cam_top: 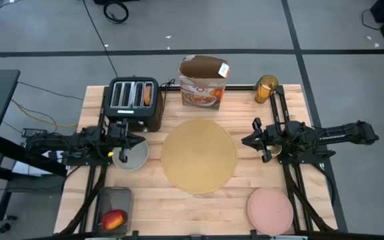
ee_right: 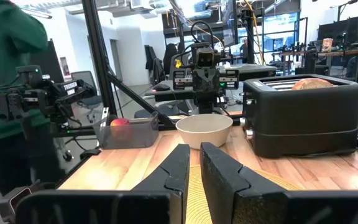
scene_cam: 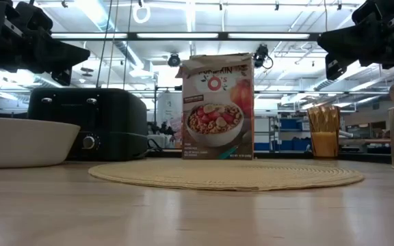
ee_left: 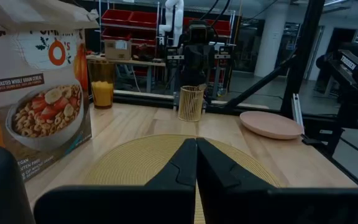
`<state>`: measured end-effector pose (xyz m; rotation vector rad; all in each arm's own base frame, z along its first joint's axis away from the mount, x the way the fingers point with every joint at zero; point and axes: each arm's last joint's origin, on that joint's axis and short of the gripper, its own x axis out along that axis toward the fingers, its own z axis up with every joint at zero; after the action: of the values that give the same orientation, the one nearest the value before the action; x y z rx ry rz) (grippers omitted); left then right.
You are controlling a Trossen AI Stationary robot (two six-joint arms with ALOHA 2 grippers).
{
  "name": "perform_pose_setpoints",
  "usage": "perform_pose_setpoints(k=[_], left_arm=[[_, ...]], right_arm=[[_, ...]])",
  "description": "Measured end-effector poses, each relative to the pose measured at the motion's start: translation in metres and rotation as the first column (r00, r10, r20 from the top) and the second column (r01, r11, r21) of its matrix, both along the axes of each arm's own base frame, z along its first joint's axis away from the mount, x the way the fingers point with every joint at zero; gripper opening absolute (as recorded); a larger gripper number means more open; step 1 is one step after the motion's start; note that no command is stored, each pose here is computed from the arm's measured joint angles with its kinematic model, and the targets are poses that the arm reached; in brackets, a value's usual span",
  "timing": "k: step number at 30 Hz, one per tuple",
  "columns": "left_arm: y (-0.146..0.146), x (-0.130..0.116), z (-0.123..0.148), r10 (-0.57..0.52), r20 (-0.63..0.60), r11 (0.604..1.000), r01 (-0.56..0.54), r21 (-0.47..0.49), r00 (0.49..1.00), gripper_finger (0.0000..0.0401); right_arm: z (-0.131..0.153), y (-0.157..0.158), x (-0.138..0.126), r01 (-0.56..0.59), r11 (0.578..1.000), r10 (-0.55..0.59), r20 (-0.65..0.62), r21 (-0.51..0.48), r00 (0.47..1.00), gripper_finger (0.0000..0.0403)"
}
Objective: Arrange a breakfast setting
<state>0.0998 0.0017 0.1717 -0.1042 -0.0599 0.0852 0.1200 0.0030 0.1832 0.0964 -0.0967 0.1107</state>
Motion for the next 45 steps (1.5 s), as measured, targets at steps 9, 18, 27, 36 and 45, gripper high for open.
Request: perform_pose_setpoints(k=[9,18,27,36,45], left_arm=[[0.0000,0.0000,0.0000,0.000,0.000,1.000,0.000,0.000,1.000,0.0009],[0.0000,0.0000,-0.0001,0.000,0.000,1.000,0.000,0.000,1.000,0.0009],[0.0000,0.0000,0.0000,0.000,0.000,1.000,0.000,0.000,1.000,0.0009],[0.0000,0.0000,0.0000,0.000,0.000,1.000,0.000,0.000,1.000,0.0009],[0.0000,0.0000,0.0001,0.000,0.000,1.000,0.000,0.000,1.000,0.0009]], right_arm=[[0.0000,0.0000,0.0000,0.000,1.000,0.000,0.000,0.000,1.000,0.0050],[0.0000,0.0000,0.0000,0.000,1.000,0.000,0.000,0.000,1.000,0.0050],[0.0000,0.0000,0.0000,0.000,1.000,0.000,0.000,0.000,1.000,0.0050],[0.0003,-0.0049,0.0001,0.143,0.985,-0.142,0.014,-0.094,0.990,0.0050],[0.0003,-0.0045,0.0001,0.129,0.987,-0.128,0.014,-0.093,0.992,0.0050]])
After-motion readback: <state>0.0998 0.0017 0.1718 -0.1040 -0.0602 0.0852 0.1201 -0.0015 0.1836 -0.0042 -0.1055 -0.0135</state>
